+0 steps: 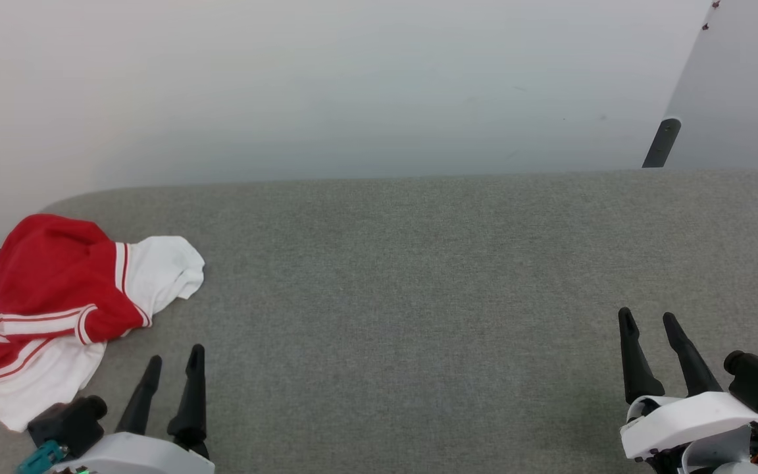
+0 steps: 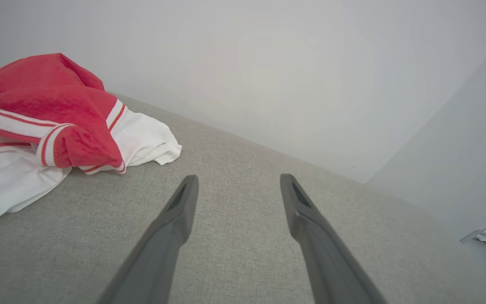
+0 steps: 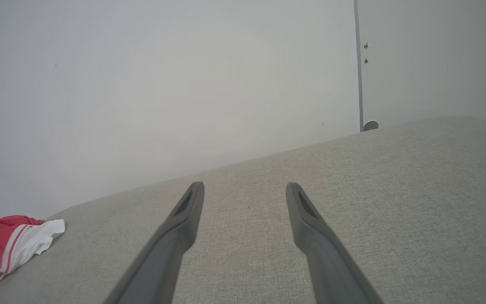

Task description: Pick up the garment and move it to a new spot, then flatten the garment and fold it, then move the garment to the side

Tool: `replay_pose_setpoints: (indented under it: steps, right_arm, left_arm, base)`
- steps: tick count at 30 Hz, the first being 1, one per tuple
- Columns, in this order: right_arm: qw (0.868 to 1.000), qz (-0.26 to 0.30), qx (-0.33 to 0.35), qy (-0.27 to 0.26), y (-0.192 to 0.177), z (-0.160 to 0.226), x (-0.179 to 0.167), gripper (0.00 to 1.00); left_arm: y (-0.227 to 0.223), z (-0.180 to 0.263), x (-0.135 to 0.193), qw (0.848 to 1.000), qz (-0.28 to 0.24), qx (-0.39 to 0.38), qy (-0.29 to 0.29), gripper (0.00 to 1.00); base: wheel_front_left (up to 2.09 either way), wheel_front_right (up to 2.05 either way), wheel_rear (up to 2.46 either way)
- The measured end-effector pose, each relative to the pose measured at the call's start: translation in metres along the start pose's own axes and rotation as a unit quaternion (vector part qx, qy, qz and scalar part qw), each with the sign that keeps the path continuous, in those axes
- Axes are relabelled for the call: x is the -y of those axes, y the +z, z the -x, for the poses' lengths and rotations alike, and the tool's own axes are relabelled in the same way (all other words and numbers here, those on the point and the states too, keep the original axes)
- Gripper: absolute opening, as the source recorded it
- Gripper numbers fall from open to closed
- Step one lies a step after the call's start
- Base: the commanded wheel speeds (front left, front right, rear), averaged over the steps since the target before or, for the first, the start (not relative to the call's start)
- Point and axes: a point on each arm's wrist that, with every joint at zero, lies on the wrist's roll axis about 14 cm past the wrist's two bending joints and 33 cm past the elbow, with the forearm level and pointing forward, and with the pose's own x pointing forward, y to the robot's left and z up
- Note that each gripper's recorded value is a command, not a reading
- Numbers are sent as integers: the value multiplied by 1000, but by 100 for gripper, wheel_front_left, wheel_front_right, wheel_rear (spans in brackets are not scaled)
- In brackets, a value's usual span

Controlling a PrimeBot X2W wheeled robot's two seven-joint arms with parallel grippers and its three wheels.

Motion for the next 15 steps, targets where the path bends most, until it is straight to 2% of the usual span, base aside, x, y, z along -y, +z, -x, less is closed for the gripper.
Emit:
replay_pose_setpoints:
  steps: [15]
  right_arm:
    - [997, 72, 13, 11, 8, 0, -4, 100]
  left_arm:
    - [15, 2, 4, 997, -68, 33, -17, 100]
  base:
    - [0, 0, 0]
